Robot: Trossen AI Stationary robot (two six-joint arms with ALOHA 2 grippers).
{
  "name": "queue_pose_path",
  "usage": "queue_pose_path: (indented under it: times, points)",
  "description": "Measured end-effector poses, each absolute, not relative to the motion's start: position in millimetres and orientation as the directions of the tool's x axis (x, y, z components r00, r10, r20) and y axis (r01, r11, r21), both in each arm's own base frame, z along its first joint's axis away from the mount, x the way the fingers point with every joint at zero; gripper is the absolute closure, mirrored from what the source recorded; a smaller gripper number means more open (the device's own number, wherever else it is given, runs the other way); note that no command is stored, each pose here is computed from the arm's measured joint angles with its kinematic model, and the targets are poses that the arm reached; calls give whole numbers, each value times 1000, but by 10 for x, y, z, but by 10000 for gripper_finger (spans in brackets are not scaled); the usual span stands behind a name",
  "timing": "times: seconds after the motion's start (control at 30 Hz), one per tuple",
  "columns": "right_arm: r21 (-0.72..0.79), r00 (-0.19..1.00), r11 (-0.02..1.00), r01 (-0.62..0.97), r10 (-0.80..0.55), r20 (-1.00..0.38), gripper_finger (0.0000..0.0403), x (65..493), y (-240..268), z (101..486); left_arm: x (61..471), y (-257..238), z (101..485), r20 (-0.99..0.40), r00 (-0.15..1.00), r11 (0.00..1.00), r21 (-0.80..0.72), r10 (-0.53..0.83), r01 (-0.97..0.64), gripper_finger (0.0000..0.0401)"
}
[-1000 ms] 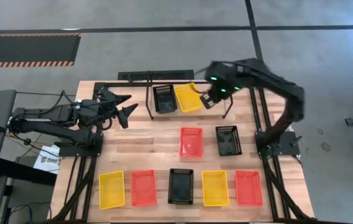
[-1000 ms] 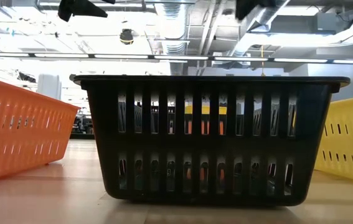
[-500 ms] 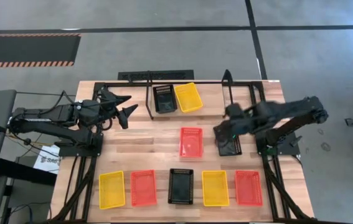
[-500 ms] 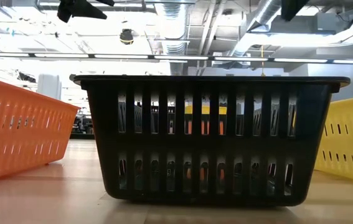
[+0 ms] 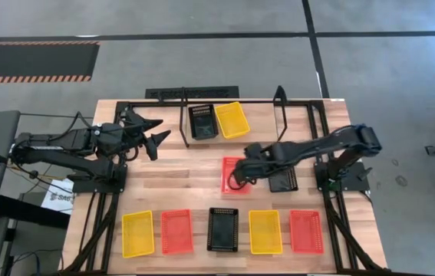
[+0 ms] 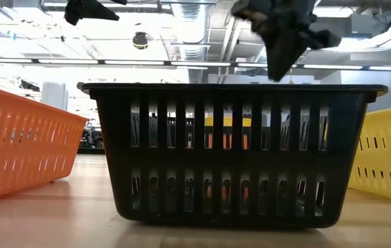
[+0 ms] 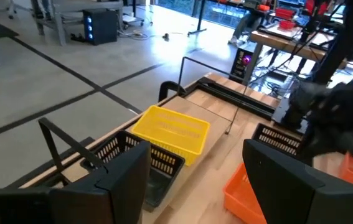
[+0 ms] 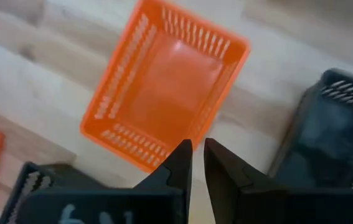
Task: Stack baskets on shelf by color
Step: Put the top orange bin on the shelf
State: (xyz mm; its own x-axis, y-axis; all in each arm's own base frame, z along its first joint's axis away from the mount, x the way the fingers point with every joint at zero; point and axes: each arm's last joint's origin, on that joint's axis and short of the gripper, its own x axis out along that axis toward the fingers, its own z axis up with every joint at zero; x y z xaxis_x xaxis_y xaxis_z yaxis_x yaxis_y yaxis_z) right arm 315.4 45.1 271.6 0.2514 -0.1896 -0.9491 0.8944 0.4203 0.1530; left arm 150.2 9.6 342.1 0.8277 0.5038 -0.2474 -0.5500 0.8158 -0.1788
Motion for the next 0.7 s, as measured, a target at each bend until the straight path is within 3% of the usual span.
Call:
queue_pose_path:
  times: [0.17,0.53,0.7]
  points:
    - [124,203,460,879,-127,-971,314,3318,396,2490,1502,93,3421,-249,833,821,-182,494,-541,159]
    - [54,121,444,894,-123,-985,186,3414,355,2250,1503,93,3420,-250,833,827,-163,494,-539,159]
    - [13,84,443,896,-142,-986,170,3456,355,2133,1502,93,3421,-249,833,828,-157,494,-538,159]
